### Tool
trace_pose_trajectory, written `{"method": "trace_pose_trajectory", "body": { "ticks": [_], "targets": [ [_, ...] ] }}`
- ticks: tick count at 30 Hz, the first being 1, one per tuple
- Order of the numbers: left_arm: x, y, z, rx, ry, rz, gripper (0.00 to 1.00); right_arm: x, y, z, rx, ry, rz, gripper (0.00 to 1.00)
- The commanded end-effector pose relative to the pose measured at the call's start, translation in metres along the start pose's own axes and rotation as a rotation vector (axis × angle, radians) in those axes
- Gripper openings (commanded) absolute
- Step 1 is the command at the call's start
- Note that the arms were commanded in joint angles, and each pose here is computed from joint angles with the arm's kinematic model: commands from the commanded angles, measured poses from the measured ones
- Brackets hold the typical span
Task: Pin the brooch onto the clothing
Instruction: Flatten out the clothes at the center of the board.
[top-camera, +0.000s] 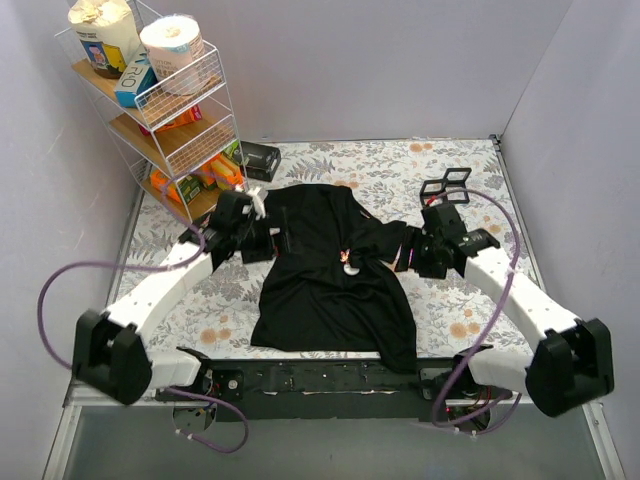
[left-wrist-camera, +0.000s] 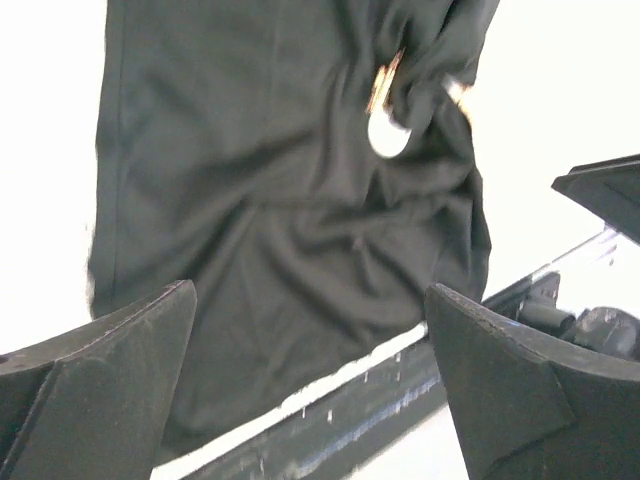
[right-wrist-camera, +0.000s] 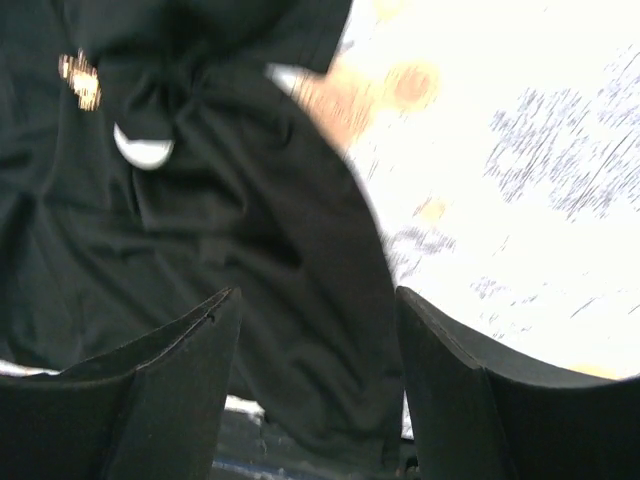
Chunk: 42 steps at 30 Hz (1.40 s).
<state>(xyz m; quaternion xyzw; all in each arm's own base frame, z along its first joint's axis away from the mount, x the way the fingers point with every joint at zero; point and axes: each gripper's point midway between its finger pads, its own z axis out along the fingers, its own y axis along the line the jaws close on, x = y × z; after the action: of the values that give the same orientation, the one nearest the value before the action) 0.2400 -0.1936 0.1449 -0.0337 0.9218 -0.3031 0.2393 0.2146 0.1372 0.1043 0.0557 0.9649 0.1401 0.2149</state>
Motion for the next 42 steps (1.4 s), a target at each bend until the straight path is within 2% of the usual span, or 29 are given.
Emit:
{"method": "trace_pose_trajectory", "body": {
  "ticks": [1, 2, 3, 4, 6, 8, 9, 10, 13, 14, 17, 18, 21, 29, 31, 33, 34, 35, 37, 38, 40, 41, 42],
  "targets": [
    [-0.078, -0.037, 0.032, 0.041, -0.110, 0.190, 0.98, -0.060, -0.008, 0.018, 0.007, -0.072, -0.066, 0.70],
    [-0.083, -0.023, 0.060, -0.013, -0.072, 0.214, 0.98, -0.072, -0.009, 0.023, 0.005, -0.090, -0.080, 0.69],
    [-0.091, -0.025, 0.072, -0.018, -0.071, 0.231, 0.98, -0.083, -0.013, 0.034, 0.022, -0.081, -0.070, 0.69],
    [-0.121, -0.043, 0.075, 0.002, -0.128, 0.262, 0.98, -0.092, -0.014, 0.038, 0.026, -0.088, -0.069, 0.68],
    [-0.136, -0.028, 0.116, -0.060, -0.107, 0.292, 0.98, -0.112, -0.010, 0.052, 0.000, -0.094, -0.064, 0.66],
    [-0.169, -0.041, 0.135, -0.052, -0.151, 0.314, 0.98, -0.122, -0.014, 0.072, 0.021, -0.077, -0.066, 0.65],
    [-0.164, -0.026, 0.166, -0.078, -0.104, 0.316, 0.98, -0.129, -0.013, 0.077, 0.027, -0.076, -0.068, 0.64],
    [-0.187, -0.044, 0.170, -0.045, -0.148, 0.331, 0.98, -0.142, -0.010, 0.079, 0.029, -0.091, -0.073, 0.64],
    [-0.190, -0.034, 0.214, -0.056, -0.105, 0.346, 0.98, -0.157, -0.013, 0.100, 0.065, -0.077, -0.086, 0.62],
    [-0.205, -0.041, 0.218, -0.049, -0.136, 0.354, 0.98, -0.159, -0.017, 0.105, 0.085, -0.069, -0.090, 0.62],
    [-0.209, -0.033, 0.246, -0.067, -0.138, 0.383, 0.98, -0.162, -0.024, 0.123, 0.125, -0.041, -0.097, 0.60],
    [-0.220, -0.043, 0.246, -0.051, -0.162, 0.398, 0.98, -0.160, -0.027, 0.131, 0.136, -0.022, -0.096, 0.60],
    [-0.219, -0.044, 0.266, -0.034, -0.149, 0.415, 0.98, -0.157, -0.032, 0.140, 0.159, 0.004, -0.097, 0.58],
    [-0.184, -0.040, 0.302, -0.004, -0.061, 0.453, 0.97, -0.142, -0.036, 0.159, 0.154, 0.047, -0.086, 0.56],
    [-0.170, -0.029, 0.309, -0.019, -0.018, 0.446, 0.89, -0.136, -0.038, 0.162, 0.148, 0.060, -0.074, 0.53],
    [-0.161, -0.022, 0.312, -0.030, 0.007, 0.446, 0.84, -0.133, -0.033, 0.164, 0.120, 0.064, -0.068, 0.46],
    [-0.159, -0.018, 0.312, -0.034, 0.013, 0.451, 0.77, -0.129, -0.034, 0.165, 0.118, 0.071, -0.063, 0.42],
    [-0.151, -0.013, 0.314, -0.041, 0.034, 0.452, 0.73, -0.129, -0.032, 0.165, 0.111, 0.069, -0.062, 0.34],
    [-0.143, -0.006, 0.318, -0.052, 0.054, 0.456, 0.64, -0.131, -0.032, 0.165, 0.110, 0.064, -0.059, 0.25],
    [-0.140, -0.002, 0.320, -0.060, 0.065, 0.454, 0.63, -0.132, -0.033, 0.164, 0.112, 0.061, -0.058, 0.16],
    [-0.140, 0.008, 0.320, -0.102, 0.066, 0.453, 0.59, -0.136, -0.033, 0.162, 0.111, 0.052, -0.055, 0.07],
    [-0.139, 0.012, 0.321, -0.122, 0.063, 0.453, 0.51, -0.141, -0.035, 0.159, 0.110, 0.041, -0.048, 0.01],
    [-0.141, 0.018, 0.320, -0.133, 0.060, 0.442, 0.48, -0.144, -0.035, 0.157, 0.108, 0.035, -0.044, 0.01]
  ]
}}
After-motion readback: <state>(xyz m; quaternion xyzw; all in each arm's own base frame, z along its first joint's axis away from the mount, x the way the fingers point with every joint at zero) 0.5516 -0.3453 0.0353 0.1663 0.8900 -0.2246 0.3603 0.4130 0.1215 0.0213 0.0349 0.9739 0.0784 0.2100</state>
